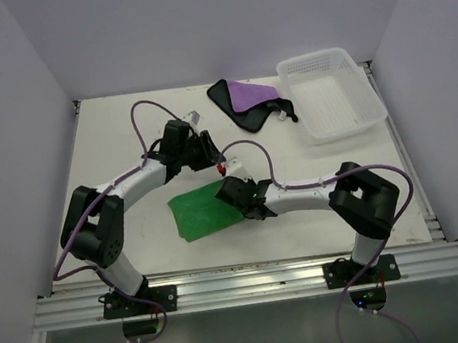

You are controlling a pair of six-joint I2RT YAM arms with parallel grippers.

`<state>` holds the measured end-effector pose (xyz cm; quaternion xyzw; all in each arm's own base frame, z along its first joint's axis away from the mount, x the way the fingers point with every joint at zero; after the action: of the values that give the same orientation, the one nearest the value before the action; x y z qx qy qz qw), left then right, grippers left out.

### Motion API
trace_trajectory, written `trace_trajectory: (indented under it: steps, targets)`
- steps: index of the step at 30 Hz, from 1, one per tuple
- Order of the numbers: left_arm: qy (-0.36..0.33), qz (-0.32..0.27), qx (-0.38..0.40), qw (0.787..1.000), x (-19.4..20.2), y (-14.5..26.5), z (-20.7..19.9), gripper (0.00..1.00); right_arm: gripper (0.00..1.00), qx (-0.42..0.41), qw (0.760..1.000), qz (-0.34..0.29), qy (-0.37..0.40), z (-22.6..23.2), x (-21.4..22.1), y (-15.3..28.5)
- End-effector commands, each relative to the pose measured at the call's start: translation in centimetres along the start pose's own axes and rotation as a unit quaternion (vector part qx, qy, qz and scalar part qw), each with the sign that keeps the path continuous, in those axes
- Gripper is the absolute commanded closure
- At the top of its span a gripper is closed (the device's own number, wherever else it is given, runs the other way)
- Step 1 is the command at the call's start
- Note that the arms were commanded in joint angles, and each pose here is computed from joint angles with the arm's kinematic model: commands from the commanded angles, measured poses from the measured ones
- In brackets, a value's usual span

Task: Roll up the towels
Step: Roll the towel

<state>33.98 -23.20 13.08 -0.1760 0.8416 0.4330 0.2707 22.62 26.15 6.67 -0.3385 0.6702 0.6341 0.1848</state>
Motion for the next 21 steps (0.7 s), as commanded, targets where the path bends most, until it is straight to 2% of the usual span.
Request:
trace_trajectory:
  steps: [1, 6, 10, 21]
  targets:
    - [-0.003, -0.025, 0.016, 1.000, -2.5, 1.7, -0.9, 0.52, 1.00, 0.049, 0.998, -0.006, 0.031, -0.8, -0.5, 0.0]
    - [-0.004, -0.039, 0.016, 0.999, -4.1, 2.2, 0.2, 0.52, 1.00, 0.087, 0.993, -0.017, 0.073, -1.0, -0.5, -0.1]
    - [-0.018, -0.027, 0.016, 0.999, -4.5, 2.0, 0.3, 0.52, 1.00, 0.102, 0.989, -0.012, 0.106, -0.2, -0.8, -0.5]
    - [-0.039, -0.009, 0.050, 0.998, -4.6, 1.2, -0.2, 0.53, 1.00, 0.124, 0.970, 0.025, 0.207, 1.7, 0.4, -2.3]
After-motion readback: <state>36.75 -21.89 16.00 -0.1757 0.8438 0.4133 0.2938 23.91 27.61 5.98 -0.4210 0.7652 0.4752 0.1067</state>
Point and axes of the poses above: each gripper's point midway between its finger pads, its own y axis back along the fingers, its own z axis along the line the jaws close on, x = y × z, the point moved 5 cm from there along y, back along the fingers, and after that the axes turned 11 degrees about -y, right-handed, at the moved point
